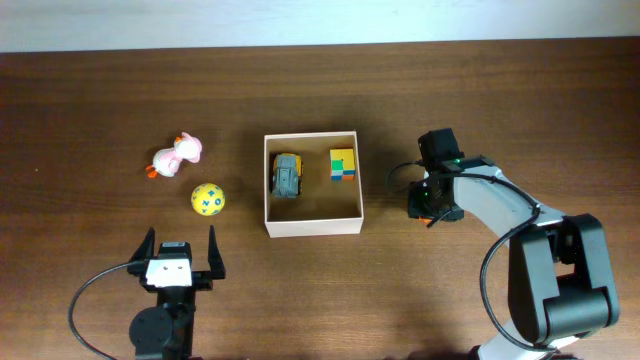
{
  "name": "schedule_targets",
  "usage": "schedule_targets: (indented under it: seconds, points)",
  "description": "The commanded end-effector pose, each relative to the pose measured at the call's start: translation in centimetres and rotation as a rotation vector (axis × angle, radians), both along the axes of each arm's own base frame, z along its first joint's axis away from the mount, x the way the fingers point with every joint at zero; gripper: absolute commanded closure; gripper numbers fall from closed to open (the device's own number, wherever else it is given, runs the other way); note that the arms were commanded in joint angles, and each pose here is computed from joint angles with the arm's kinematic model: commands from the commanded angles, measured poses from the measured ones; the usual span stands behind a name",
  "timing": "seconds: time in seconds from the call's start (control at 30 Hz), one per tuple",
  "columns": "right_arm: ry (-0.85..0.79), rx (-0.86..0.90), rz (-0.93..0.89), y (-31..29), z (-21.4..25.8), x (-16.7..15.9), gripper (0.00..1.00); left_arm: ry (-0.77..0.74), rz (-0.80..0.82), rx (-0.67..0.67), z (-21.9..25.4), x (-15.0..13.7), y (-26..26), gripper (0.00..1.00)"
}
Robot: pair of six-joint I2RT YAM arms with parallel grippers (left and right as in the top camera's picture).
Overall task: Pack container
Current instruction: 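Lower the right gripper onto the orange wheel toy and grasp it, then carry the orange wheel left over the box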
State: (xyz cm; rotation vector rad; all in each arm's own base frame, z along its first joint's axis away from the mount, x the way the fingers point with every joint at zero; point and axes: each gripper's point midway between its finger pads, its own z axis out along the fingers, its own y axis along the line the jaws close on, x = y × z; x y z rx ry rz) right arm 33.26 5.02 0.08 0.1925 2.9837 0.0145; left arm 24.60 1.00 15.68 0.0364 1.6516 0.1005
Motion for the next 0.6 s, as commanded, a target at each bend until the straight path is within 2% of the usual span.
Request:
schedule_targets:
  seconds: [0.0,0.33,0.57]
  points:
    - [-0.007,-0.011,-0.011,-0.5,0.1,0.0,0.65,0.0,-0.004,0.015,-0.1,0.0,0.0,0.01]
    - [-0.013,-0.01,-0.007,-0.4,0.2,0.2,0.67,0.0,-0.004,0.015,-0.1,0.0,0.0,0.01]
    - [-0.033,-0.005,-0.002,-0.1,2.5,1.8,0.67,0.0,-0.004,0.015,-0.1,0.0,0.0,0.01]
